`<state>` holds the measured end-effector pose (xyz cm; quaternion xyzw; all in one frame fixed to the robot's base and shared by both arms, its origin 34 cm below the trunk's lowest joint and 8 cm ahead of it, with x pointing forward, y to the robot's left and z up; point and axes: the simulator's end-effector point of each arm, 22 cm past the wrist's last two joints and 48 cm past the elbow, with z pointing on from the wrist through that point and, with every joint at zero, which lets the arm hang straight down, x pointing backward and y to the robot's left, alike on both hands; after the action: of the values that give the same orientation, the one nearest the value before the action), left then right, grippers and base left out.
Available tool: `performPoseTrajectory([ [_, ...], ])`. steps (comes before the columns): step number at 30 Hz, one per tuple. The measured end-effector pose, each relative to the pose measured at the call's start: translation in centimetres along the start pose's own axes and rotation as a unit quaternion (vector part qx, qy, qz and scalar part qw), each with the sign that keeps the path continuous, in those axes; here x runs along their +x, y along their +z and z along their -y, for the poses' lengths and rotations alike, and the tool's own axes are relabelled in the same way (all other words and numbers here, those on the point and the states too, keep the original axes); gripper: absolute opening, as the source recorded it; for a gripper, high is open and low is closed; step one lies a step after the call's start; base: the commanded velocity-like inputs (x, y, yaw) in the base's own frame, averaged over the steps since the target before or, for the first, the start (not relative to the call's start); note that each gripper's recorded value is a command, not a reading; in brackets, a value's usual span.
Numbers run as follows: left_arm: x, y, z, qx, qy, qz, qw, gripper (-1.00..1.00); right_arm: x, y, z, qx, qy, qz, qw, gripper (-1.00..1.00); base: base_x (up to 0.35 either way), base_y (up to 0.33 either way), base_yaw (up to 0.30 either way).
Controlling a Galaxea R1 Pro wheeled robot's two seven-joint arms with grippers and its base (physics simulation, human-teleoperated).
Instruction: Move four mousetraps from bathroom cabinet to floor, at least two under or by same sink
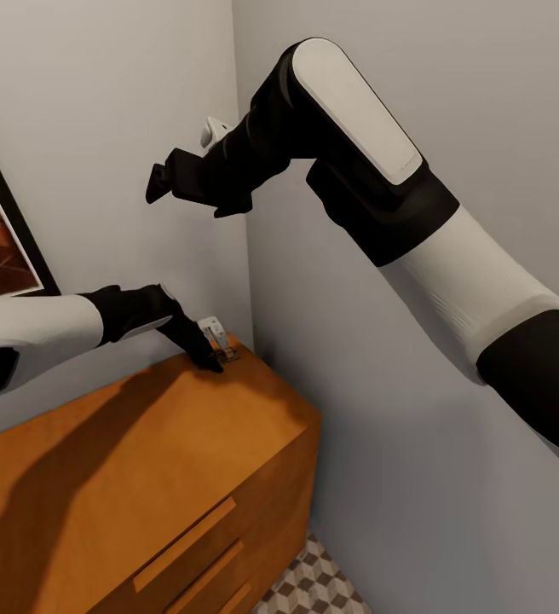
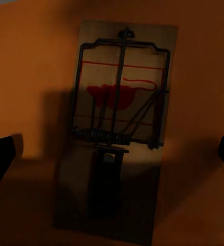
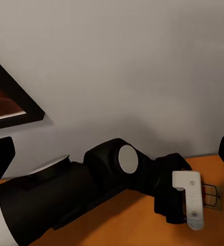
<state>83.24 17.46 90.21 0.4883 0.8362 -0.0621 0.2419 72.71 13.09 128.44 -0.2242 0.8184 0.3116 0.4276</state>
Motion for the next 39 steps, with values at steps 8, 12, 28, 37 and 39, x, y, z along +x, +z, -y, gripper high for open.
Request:
performPoseTrajectory([
  [8, 0.2, -0.1, -0.3, -0.002, -0.007, 0.0, 1.0, 1.0, 0.0, 0.0, 0.0, 0.0, 0.0, 0.0, 1.0, 1.0, 0.0, 0.0, 0.0],
  [12, 0.4, -0.1, -0.7, -0.007, -0.009, -0.001, 0.9999, -1.0, 0.0, 0.0, 0.0, 0.0, 0.0, 0.0, 1.0, 1.0, 0.0, 0.0, 0.0],
  [28, 0.0, 0.0, -1.2, -0.014, 0.007, 0.016, 0.9998, -1.0, 0.0, 0.0, 0.0, 0.0, 0.0, 0.0, 1.0, 1.0, 0.0, 0.0, 0.0],
  [37, -0.1, 0.1, -1.0, -0.012, 0.008, 0.018, 0.9997, -1.0, 0.2, 0.2, 0.1, 0.003, -0.001, -0.002, 1.0, 1.0, 0.0, 0.0, 0.0],
  [39, -0.2, 0.2, -0.9, -0.006, 0.003, 0.017, 0.9998, -1.0, 0.2, 0.2, 0.1, 0.003, -0.001, -0.002, 1.0, 1.0, 0.0, 0.0, 0.0],
])
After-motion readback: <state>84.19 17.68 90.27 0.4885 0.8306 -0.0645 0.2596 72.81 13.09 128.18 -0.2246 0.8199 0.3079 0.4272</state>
